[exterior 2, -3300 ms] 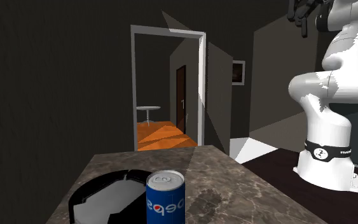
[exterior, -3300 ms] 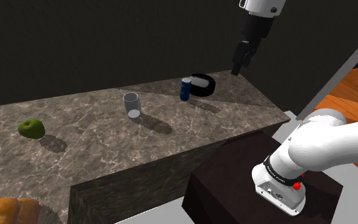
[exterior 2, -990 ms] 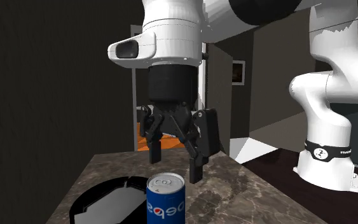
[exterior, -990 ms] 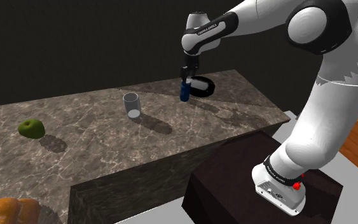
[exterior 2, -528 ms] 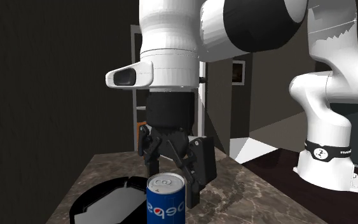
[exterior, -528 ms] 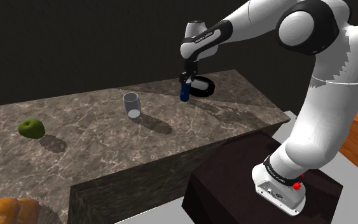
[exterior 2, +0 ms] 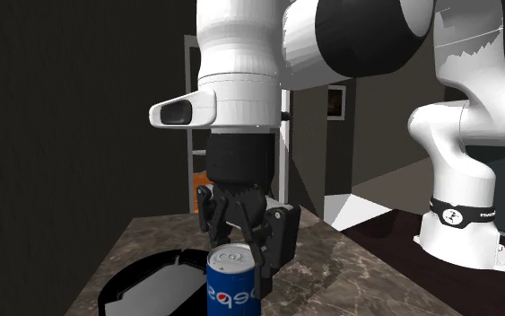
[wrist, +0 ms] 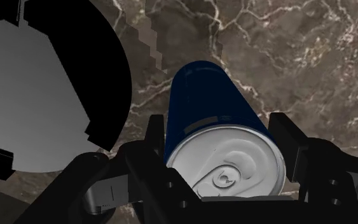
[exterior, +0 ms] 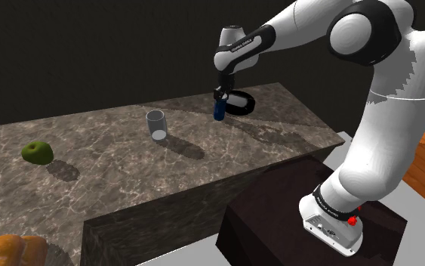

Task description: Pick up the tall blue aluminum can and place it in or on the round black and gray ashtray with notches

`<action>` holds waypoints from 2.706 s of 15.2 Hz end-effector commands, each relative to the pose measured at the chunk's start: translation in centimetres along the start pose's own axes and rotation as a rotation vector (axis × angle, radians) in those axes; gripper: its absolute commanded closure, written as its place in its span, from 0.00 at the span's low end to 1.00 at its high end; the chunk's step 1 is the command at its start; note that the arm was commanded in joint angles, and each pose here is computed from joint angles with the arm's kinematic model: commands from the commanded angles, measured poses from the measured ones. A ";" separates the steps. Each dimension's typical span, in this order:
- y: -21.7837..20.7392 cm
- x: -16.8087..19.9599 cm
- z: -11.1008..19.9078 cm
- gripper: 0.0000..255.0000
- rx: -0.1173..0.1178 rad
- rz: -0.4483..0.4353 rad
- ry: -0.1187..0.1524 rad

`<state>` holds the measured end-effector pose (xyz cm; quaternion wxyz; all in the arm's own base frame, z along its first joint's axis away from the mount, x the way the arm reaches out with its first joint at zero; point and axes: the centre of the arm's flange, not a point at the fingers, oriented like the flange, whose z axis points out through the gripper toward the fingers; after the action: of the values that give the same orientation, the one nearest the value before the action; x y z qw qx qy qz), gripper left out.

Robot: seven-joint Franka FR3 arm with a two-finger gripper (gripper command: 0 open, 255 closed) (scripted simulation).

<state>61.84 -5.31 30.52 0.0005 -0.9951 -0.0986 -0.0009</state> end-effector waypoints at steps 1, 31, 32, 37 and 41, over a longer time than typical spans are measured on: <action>0.0 0.0 0.0 1.00 0.000 0.000 0.000; 0.0 0.0 -11.6 1.00 0.000 0.000 0.000; 0.0 0.0 -12.0 1.00 0.000 0.000 0.000; 6.3 -0.5 -13.7 1.00 0.000 0.000 0.000; 11.4 -0.9 -15.1 1.00 0.000 0.000 0.000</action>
<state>62.98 -15.36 45.32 0.0006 -0.9952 -0.0979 -0.0007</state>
